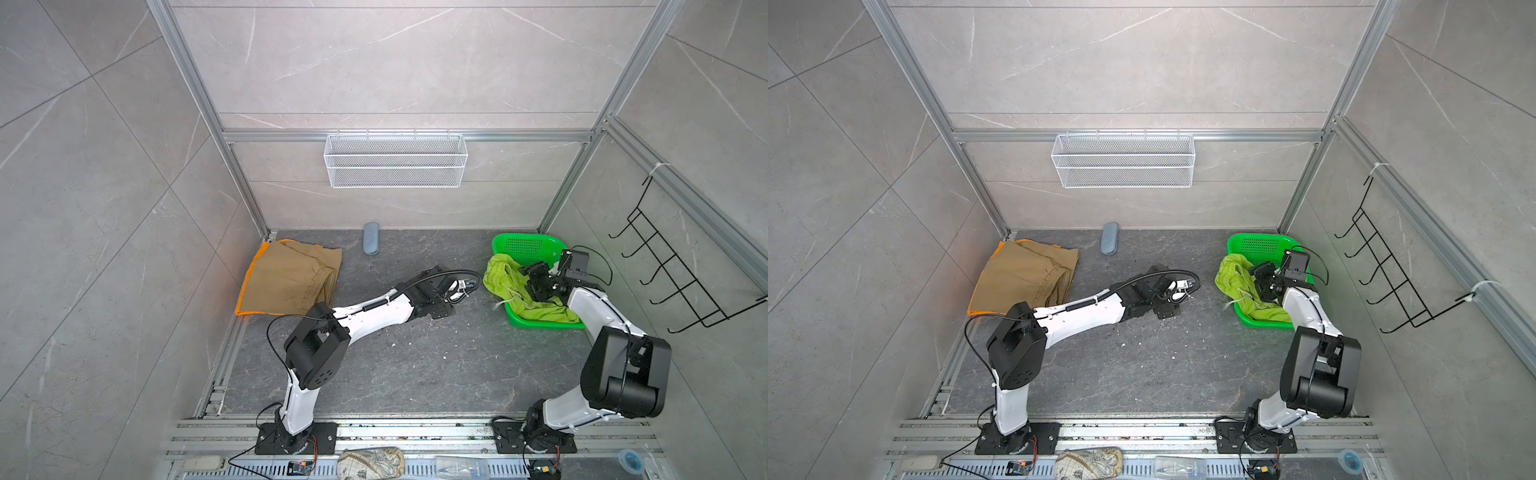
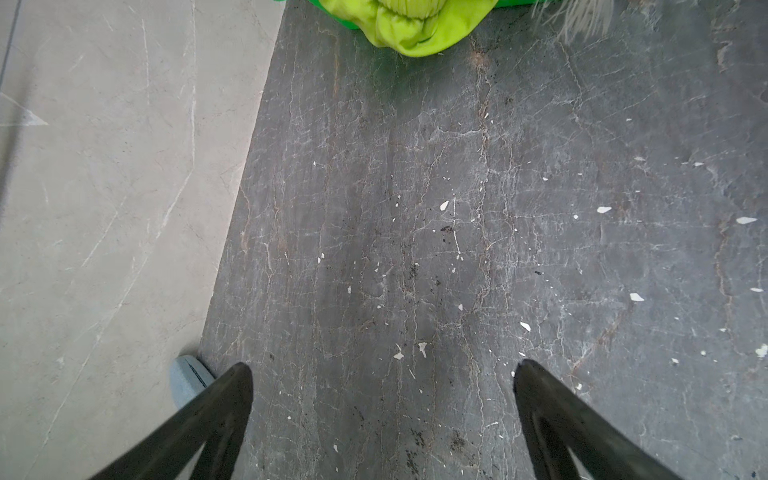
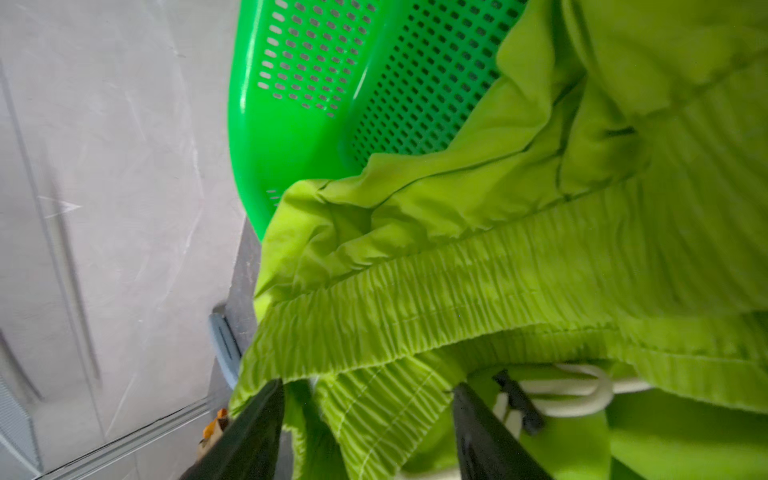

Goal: Fold and stack the shorts
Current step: 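Grasp the lime-green shorts' waistband in the basket with the right gripper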

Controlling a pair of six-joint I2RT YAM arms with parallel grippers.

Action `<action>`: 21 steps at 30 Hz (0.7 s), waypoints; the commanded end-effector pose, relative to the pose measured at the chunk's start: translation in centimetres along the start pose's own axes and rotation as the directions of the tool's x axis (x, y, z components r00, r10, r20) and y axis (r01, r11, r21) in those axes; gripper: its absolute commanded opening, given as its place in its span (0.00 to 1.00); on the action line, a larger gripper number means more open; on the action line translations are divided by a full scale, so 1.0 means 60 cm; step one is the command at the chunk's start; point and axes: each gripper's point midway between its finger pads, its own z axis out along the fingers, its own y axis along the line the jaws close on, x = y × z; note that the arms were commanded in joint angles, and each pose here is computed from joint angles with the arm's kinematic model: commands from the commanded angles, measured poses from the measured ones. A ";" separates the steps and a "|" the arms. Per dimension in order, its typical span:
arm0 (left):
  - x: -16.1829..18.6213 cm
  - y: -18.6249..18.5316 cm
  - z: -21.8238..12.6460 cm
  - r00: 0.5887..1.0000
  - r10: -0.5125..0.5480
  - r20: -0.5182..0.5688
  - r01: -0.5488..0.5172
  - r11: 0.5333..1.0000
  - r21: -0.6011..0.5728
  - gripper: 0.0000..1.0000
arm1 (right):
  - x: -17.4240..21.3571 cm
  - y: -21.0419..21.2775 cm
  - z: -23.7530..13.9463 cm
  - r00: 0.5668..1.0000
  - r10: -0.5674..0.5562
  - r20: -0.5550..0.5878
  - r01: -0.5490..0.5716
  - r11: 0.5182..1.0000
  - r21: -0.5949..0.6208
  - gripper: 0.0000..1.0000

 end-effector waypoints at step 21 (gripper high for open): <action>0.015 0.012 -0.048 0.999 -0.050 -0.010 0.049 0.998 -0.040 1.00 | 0.007 0.078 0.053 0.892 0.446 -0.080 -0.446 0.832 -0.330 0.64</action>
